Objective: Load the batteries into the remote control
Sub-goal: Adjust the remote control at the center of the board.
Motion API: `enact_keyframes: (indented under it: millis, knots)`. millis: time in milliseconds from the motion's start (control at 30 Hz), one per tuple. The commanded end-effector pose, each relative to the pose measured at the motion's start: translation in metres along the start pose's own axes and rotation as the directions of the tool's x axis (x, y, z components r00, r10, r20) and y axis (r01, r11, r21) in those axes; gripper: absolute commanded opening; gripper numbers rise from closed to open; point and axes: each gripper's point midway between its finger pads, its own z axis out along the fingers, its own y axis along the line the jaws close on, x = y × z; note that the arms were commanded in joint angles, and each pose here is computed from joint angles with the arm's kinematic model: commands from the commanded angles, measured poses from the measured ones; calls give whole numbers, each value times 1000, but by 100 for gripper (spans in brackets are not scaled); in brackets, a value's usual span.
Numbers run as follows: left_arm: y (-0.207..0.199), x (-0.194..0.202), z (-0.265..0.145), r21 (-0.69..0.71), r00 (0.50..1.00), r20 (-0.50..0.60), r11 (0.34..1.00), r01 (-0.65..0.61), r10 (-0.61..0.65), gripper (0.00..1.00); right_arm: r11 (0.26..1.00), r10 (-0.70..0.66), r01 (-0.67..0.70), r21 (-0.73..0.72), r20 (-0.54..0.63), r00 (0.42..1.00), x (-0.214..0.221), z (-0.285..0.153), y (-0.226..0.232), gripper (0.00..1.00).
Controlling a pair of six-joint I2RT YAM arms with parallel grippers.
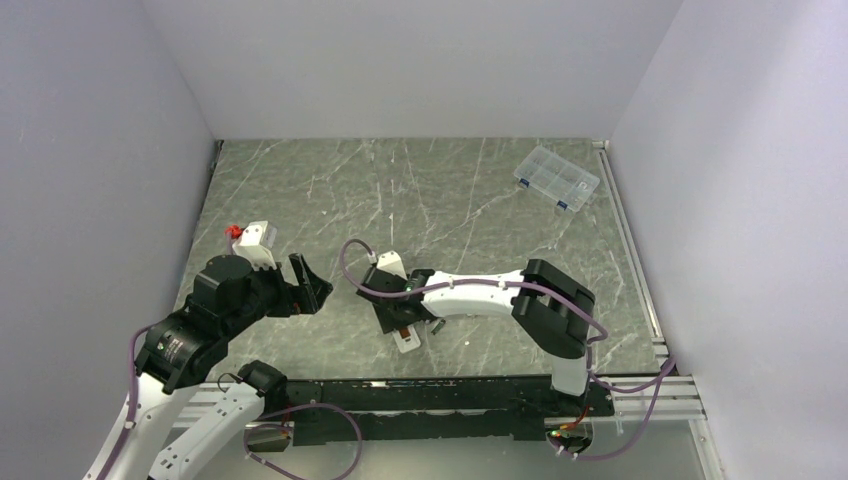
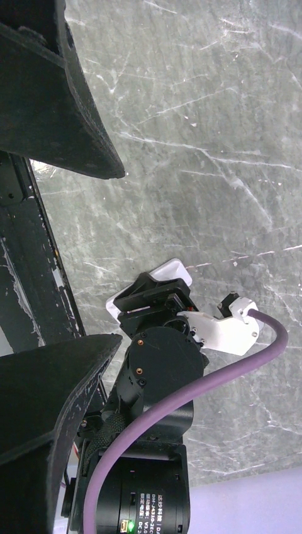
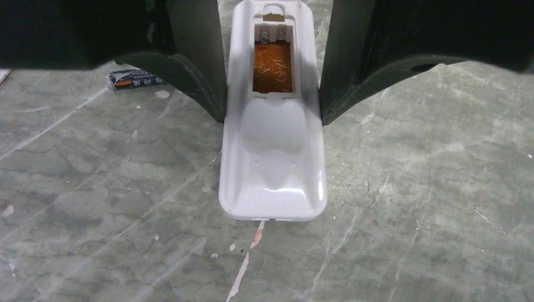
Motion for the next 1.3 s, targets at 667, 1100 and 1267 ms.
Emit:
enact_keyframes:
  millis: [667, 1100, 1267]
  knots:
    - [-5, -10, -2, 27, 999, 47, 1000, -12, 10, 98, 992, 123, -114, -59, 167, 978, -37, -64, -5, 74]
    - [-7, -10, -4, 39, 998, 56, 999, -8, 6, 98, 927, 375, -369, -63, 163, 913, -25, -85, -25, 66]
    - [-7, -10, -5, 43, 998, 60, 999, -11, 8, 98, 871, 491, -488, -62, 123, 862, -12, -75, -30, 57]
